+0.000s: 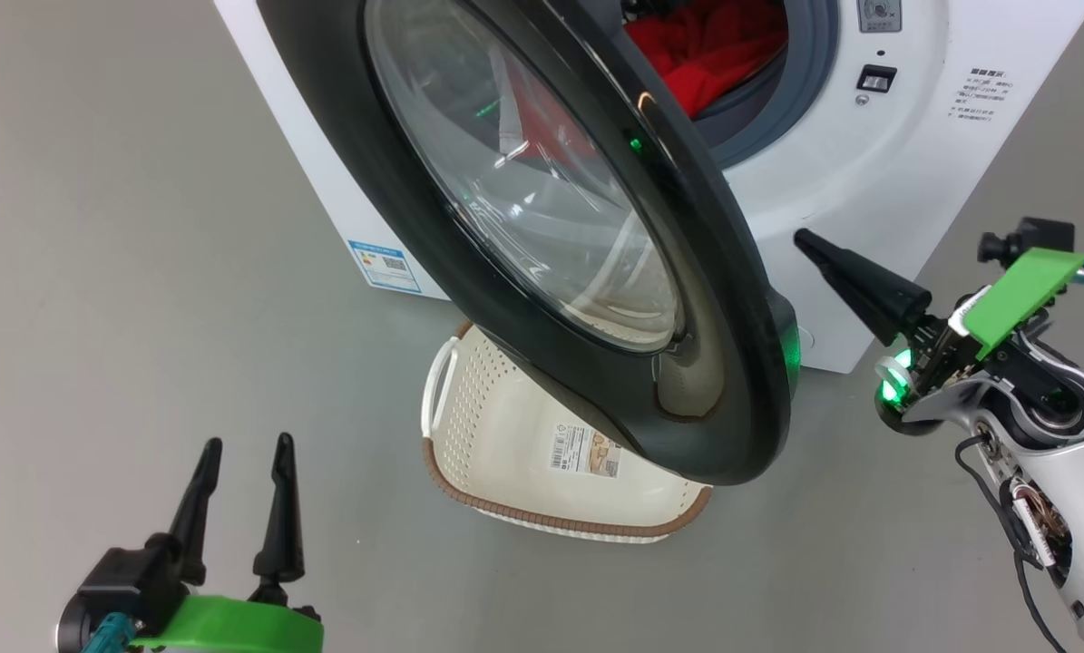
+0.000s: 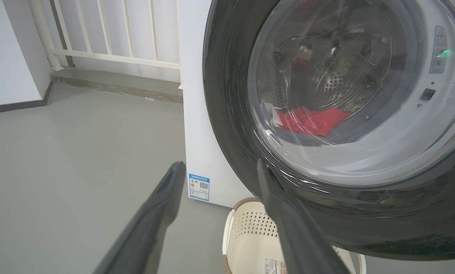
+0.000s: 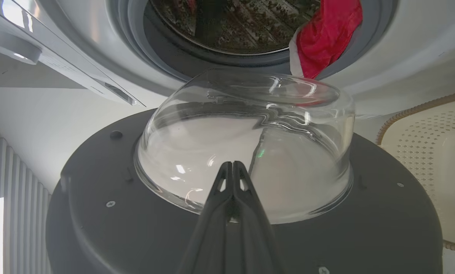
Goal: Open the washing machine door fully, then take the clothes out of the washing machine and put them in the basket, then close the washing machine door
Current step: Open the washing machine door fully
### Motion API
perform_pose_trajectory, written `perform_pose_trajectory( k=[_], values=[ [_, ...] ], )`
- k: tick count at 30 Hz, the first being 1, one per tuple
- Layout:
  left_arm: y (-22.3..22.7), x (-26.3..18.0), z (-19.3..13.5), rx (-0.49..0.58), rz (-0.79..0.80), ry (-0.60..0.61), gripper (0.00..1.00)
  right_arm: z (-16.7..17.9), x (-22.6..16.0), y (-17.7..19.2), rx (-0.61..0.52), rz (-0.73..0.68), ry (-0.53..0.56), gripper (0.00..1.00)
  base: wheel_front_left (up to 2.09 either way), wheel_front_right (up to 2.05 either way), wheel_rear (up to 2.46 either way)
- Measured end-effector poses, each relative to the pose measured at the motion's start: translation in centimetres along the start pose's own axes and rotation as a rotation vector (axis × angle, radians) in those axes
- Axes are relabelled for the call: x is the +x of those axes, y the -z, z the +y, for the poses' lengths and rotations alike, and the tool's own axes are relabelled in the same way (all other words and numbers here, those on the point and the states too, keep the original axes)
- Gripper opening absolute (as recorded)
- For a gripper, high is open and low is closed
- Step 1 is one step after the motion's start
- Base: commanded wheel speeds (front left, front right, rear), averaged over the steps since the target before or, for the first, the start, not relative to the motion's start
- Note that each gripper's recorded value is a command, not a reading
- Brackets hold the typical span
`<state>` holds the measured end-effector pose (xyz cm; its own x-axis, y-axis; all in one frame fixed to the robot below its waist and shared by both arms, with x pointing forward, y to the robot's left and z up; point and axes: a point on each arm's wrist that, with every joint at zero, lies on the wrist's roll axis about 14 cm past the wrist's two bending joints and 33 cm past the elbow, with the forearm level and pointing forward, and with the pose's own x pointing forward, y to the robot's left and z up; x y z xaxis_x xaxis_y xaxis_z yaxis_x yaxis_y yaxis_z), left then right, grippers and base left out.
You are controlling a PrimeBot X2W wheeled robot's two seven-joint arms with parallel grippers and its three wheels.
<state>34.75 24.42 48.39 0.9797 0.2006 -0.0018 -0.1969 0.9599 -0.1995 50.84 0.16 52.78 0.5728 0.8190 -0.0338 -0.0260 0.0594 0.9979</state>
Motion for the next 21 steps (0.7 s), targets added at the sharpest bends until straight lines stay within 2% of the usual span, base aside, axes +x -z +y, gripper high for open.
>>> perform_pose_trajectory(
  k=[10, 21],
  values=[
    [-0.3, -0.2, 0.1, -0.002, -0.009, -0.003, 1.00, 2.7, 0.3, 2.9, -0.069, 0.158, -0.061, 0.00, 0.00, 0.00, 0.00],
    [-0.6, -0.4, 0.4, -0.003, -0.017, -0.012, 1.00, 2.8, -0.6, 6.0, -0.083, 0.281, -0.080, 0.00, 0.00, 0.00, 0.00]
  ],
)
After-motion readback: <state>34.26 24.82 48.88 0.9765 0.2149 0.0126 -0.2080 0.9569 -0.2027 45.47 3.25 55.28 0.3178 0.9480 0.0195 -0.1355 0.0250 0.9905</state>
